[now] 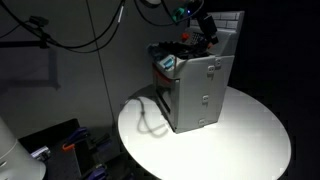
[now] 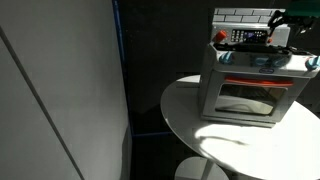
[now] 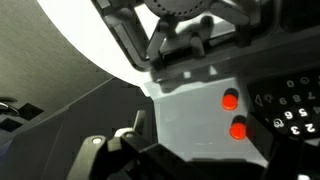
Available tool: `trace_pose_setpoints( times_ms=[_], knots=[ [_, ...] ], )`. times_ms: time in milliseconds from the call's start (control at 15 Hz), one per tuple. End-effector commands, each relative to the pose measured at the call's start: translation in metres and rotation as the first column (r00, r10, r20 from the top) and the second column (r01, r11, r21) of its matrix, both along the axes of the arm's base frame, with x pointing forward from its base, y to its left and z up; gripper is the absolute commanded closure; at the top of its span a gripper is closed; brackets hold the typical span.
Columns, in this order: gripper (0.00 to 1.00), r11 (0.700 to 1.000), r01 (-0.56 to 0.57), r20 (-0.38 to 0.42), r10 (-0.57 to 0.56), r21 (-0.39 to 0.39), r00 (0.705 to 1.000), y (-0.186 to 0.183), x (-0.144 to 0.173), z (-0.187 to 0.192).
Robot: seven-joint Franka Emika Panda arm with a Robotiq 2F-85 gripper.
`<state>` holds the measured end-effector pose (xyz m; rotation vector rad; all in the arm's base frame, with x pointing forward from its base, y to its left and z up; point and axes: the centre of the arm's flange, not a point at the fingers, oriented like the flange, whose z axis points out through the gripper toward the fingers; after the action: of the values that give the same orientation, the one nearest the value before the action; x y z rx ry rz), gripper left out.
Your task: Press the orange button on the stove
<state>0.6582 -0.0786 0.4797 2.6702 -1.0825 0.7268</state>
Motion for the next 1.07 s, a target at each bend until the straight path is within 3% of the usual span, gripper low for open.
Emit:
trace_pose_setpoints(
  times_ms=[0, 1000],
  knots=[
    [0.0, 1.0, 0.027, 0.002, -0.027, -0.009, 1.0, 0.0, 0.005, 0.004],
    [0.0, 0.998, 0.062, -0.037, -0.062, -0.008, 0.997, 0.004, -0.011, 0.01]
  ],
)
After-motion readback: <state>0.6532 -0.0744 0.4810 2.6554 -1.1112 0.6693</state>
